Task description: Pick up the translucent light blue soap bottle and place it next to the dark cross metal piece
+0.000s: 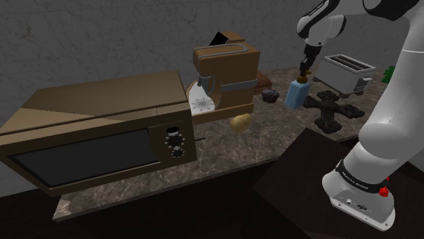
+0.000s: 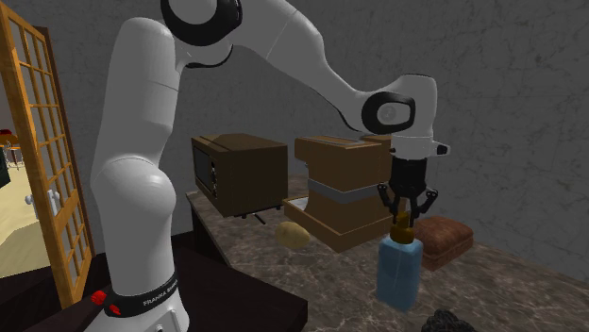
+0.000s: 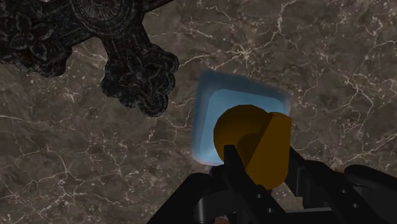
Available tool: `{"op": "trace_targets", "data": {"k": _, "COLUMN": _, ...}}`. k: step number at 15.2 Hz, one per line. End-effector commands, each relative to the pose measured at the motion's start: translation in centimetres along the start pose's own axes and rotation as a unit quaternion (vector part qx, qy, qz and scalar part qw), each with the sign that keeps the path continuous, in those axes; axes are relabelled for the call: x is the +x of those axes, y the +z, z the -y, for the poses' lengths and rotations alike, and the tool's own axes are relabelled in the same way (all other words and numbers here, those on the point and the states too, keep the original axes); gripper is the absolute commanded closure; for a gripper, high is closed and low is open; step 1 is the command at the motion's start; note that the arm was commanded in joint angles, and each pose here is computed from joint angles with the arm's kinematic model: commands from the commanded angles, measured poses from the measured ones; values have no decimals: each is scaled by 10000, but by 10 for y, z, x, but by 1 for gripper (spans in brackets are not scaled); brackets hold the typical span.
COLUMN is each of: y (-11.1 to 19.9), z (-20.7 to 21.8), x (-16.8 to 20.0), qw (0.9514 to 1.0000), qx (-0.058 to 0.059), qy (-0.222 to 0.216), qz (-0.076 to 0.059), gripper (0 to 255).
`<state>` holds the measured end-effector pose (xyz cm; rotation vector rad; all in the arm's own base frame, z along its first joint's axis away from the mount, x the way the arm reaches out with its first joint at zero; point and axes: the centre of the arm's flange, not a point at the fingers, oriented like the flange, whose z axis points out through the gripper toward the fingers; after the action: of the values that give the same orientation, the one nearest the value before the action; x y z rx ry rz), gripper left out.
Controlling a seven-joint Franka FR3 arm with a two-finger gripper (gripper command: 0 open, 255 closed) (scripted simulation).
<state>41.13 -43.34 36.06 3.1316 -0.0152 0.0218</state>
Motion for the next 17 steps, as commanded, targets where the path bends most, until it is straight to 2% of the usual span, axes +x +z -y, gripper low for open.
{"op": "trace_targets", "data": {"k": 1, "y": 10, "z": 1, "x": 0, "qw": 10000, "qx": -4, "qy": 0, "qz": -4, "gripper": 255}}
{"op": "trace_targets", "data": {"k": 10, "y": 15, "z": 1, "x": 0, "qw": 10000, "qx": -4, "qy": 0, "qz": -4, "gripper": 255}}
{"op": "trace_targets", "data": {"k": 11, "y": 15, "z": 1, "x": 0, "qw": 10000, "qx": -4, "qy": 0, "qz": -4, "gripper": 0}}
{"op": "trace_targets", "data": {"k": 16, "y": 15, "z": 1, "x": 0, "qw": 10000, "qx": -4, "qy": 0, "qz": -4, "gripper": 0}}
{"op": "trace_targets", "data": {"k": 17, "y": 2, "z": 1, "x": 0, "qw": 10000, "qx": -4, "qy": 0, "qz": -4, "gripper": 0}}
